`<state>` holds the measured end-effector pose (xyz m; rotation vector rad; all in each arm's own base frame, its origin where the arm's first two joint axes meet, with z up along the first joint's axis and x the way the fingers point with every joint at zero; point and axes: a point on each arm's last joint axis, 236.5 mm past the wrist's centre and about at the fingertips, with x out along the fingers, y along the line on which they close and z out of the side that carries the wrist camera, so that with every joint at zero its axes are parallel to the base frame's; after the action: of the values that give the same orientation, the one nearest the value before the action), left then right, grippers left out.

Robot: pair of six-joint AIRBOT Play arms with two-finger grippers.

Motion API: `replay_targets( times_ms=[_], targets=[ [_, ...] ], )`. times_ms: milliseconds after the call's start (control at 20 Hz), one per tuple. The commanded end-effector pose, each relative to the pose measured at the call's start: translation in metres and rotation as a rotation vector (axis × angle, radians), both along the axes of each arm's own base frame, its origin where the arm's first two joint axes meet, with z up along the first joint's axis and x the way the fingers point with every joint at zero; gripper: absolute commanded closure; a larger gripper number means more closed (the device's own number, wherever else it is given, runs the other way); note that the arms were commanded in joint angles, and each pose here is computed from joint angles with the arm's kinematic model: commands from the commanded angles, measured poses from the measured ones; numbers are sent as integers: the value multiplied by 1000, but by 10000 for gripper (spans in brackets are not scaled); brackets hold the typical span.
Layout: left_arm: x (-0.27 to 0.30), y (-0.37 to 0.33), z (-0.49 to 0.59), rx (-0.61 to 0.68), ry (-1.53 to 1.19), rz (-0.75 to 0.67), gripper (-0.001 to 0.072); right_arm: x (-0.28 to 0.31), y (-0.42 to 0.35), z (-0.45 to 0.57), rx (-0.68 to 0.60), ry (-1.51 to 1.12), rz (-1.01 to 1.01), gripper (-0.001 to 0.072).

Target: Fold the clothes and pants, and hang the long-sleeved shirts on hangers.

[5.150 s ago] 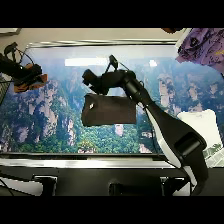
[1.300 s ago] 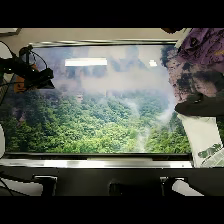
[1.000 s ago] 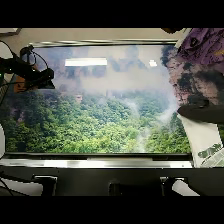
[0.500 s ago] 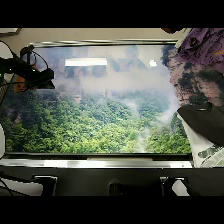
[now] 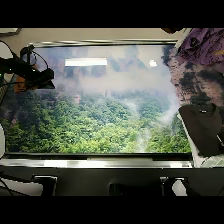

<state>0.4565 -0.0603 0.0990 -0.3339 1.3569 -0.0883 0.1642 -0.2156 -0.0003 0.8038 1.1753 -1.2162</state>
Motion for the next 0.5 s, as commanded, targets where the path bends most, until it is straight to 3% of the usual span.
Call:
replay_targets(
  times_ms=[0,300,350,450],
  targets=[
    [0,0,0,0,1,-1,690,-16,3,-20,1,50,-18,682],
    [0,0,0,0,1,-1,691,-32,0,-28,-25,106,-35,668],
    [0,0,0,0,1,0,690,-34,1,-28,-21,116,-38,592],
    [0,0,0,0,1,-1,691,-40,4,-28,-10,141,-43,313]
  ],
)
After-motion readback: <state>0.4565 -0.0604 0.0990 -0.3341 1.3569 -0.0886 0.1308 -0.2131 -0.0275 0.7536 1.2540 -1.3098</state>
